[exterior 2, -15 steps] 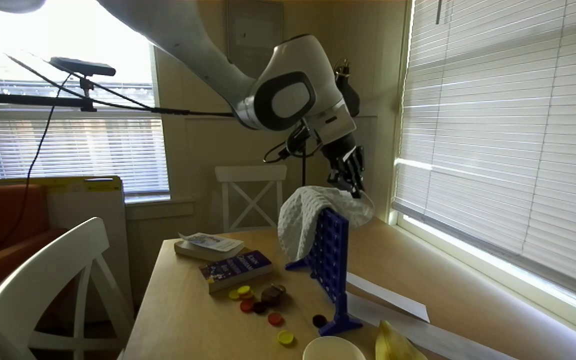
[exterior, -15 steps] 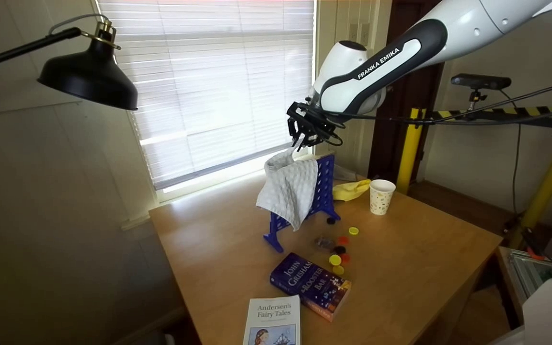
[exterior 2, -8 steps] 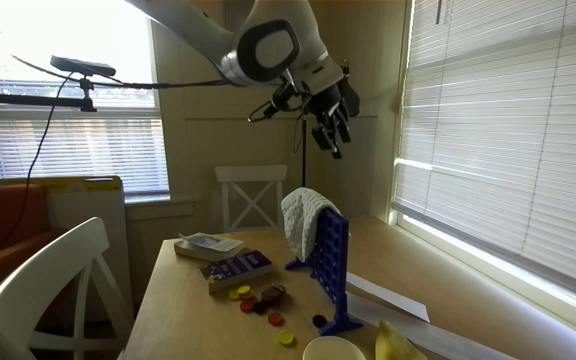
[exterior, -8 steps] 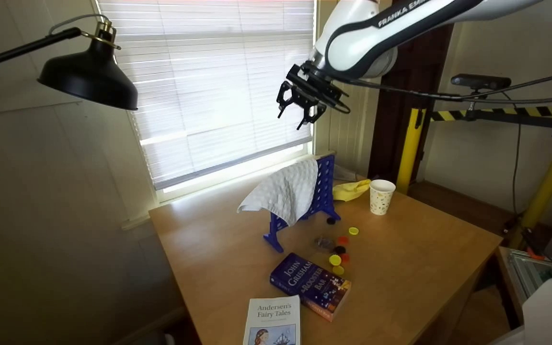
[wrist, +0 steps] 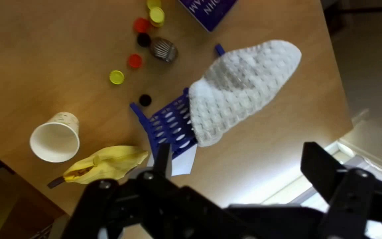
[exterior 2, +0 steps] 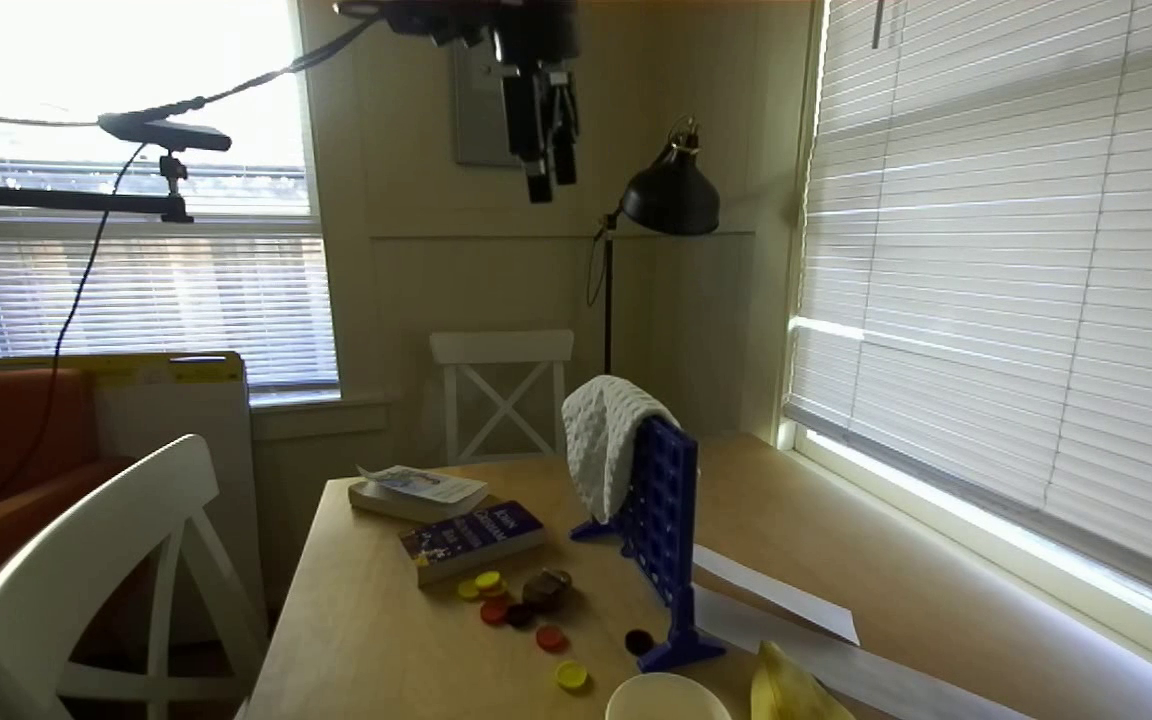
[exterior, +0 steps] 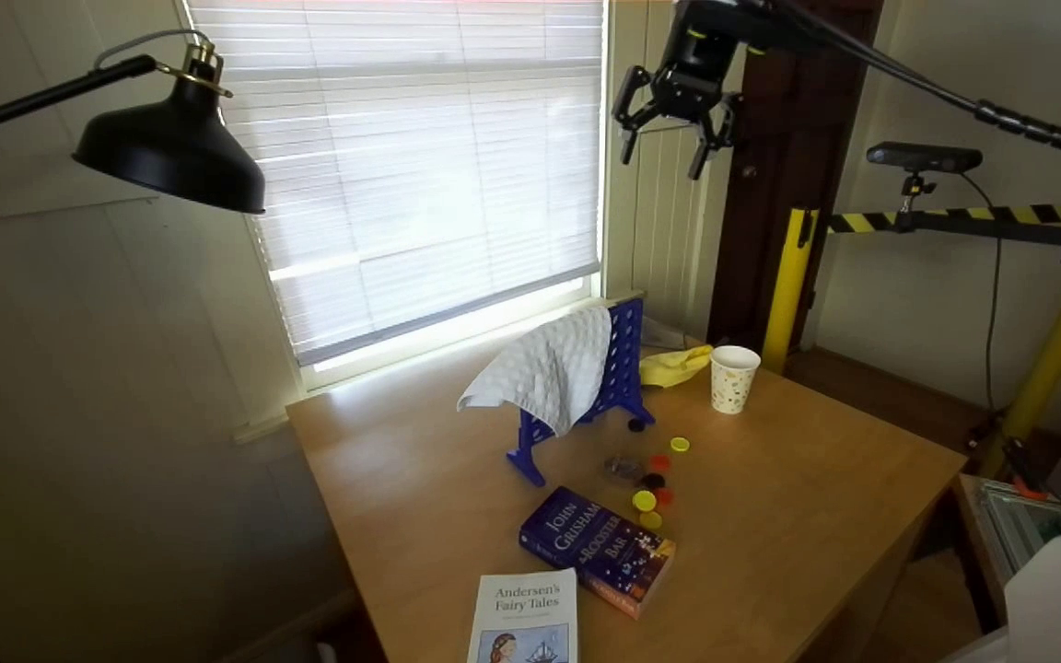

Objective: Hang the white towel over the blue gameboard.

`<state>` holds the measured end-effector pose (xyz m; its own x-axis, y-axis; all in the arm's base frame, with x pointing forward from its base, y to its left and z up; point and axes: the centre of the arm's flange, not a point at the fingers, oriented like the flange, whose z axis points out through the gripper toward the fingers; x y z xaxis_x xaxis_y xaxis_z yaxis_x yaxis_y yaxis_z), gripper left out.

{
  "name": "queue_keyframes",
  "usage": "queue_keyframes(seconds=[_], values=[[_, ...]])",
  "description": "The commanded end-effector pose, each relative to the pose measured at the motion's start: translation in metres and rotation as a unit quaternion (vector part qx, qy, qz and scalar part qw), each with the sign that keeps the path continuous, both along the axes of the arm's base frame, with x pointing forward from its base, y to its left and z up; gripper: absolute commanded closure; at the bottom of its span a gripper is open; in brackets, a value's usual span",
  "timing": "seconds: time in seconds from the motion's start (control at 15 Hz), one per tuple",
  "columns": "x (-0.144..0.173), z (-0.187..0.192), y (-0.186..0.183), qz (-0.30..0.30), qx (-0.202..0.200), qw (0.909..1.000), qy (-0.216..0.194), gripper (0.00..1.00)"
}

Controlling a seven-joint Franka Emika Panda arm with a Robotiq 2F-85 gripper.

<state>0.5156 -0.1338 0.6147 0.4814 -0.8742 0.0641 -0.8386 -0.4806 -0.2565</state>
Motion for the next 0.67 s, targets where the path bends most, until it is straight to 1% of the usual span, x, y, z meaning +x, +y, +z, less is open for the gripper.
queue_keyframes(seconds=[0.0,0.13,0.6], values=[[-0.012,0.008,-0.002,0.023,0.002,0.9996,0.016,0.0],[-0.025,0.019,-0.006,0.049,0.002,0.9985,0.026,0.0],[-0.024,0.016,-0.006,0.057,0.002,0.9979,0.031,0.0]])
